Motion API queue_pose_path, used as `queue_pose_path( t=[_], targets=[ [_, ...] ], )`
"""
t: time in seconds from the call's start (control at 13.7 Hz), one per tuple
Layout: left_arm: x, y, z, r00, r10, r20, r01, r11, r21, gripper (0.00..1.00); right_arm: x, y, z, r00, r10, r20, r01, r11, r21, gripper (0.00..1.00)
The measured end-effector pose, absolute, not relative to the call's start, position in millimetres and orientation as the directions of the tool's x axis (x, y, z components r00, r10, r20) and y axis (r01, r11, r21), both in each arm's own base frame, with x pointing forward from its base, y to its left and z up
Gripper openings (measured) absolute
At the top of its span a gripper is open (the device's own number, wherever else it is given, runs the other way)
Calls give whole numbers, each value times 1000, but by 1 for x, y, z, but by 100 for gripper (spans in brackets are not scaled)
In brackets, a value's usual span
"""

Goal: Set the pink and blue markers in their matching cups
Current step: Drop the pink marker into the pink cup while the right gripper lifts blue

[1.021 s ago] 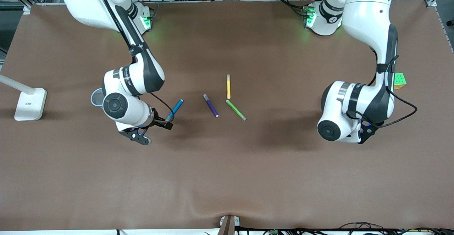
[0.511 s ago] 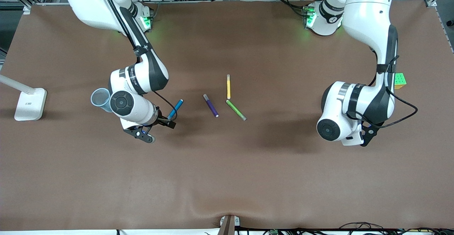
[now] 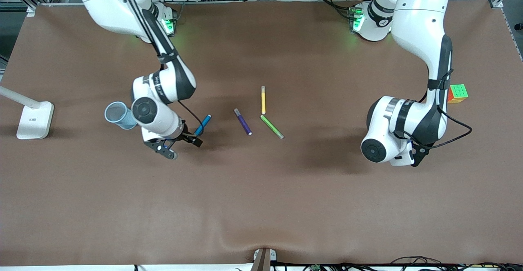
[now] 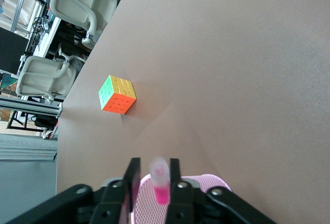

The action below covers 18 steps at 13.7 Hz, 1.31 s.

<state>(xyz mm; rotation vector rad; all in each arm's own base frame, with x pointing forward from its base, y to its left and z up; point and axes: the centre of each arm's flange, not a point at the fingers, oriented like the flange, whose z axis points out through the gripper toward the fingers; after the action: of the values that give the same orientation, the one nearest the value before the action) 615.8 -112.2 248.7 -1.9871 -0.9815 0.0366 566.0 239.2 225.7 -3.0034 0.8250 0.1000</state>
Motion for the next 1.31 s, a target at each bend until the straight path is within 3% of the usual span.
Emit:
queue_pose_path(
  t=[0.22, 0.44, 0.66, 1.17, 1.31],
  targets=[
    [616, -117, 253, 702, 638, 315, 609, -309, -730, 66, 541, 253, 207, 853, -516, -80, -516, -856, 19, 100],
    [622, -120, 294, 766, 599, 233, 548, -419, -724, 97, 536, 241, 196, 843, -531, -83, -530, -847, 36, 100],
    [622, -122, 378, 830, 552, 84, 461, -593, -660, 100, 538, 233, 188, 838, -542, -64, -542, -840, 24, 100],
    [599, -99, 535, 920, 373, -124, 326, -900, -291, 100, 542, 229, 178, 838, -544, -51, -544, -839, 15, 21],
    [585, -65, 581, 942, 311, -123, 285, -938, -196, 100, 543, 229, 180, 846, -531, -48, -532, -847, 11, 17]
  ],
)
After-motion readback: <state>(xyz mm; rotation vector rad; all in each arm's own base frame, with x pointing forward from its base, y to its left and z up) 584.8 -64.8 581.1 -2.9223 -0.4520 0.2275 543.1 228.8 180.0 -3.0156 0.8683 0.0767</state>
